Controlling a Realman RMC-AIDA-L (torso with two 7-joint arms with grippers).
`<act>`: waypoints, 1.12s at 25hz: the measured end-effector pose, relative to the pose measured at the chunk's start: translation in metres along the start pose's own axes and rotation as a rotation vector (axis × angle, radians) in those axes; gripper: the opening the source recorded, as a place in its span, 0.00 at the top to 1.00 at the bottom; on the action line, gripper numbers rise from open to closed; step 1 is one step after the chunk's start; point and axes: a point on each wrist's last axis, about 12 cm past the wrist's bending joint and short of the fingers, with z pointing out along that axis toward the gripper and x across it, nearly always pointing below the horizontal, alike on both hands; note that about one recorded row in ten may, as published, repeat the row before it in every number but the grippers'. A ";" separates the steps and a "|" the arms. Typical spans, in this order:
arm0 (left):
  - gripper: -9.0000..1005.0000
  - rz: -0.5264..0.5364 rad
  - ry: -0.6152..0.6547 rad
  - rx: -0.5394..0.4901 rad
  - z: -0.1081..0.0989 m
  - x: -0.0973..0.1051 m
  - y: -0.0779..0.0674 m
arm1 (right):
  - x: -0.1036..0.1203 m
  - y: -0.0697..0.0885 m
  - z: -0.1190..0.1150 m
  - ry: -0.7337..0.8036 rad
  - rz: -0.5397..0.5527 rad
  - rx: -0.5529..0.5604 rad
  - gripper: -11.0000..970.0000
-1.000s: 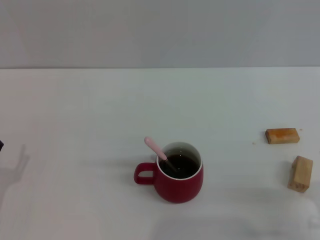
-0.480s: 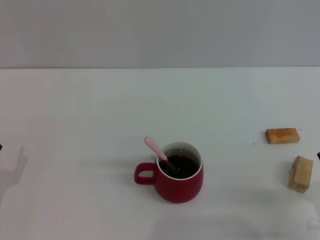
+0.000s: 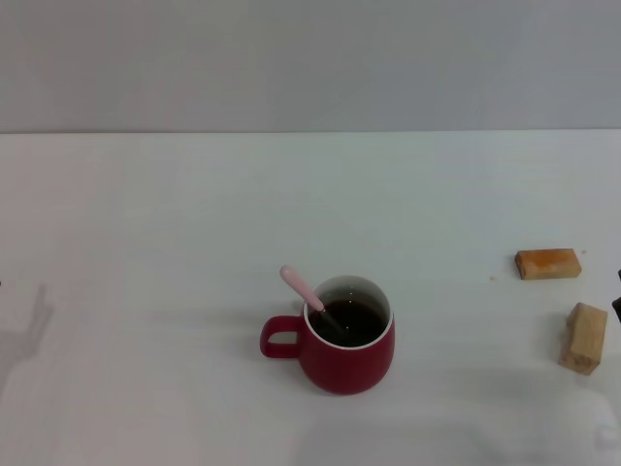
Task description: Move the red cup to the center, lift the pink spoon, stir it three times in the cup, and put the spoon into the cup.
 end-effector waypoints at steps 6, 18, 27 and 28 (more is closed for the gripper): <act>0.15 0.002 -0.005 -0.003 -0.003 -0.001 0.001 | 0.000 0.000 -0.003 0.006 0.000 0.006 0.36; 0.15 0.003 -0.004 -0.005 -0.004 -0.001 0.002 | -0.001 -0.003 -0.008 0.001 0.000 0.035 0.36; 0.15 0.007 -0.003 -0.005 -0.004 -0.001 0.003 | -0.001 -0.004 -0.009 -0.002 -0.001 0.044 0.36; 0.15 0.007 -0.004 -0.006 -0.003 -0.001 0.003 | -0.001 -0.004 -0.008 -0.002 -0.001 0.046 0.36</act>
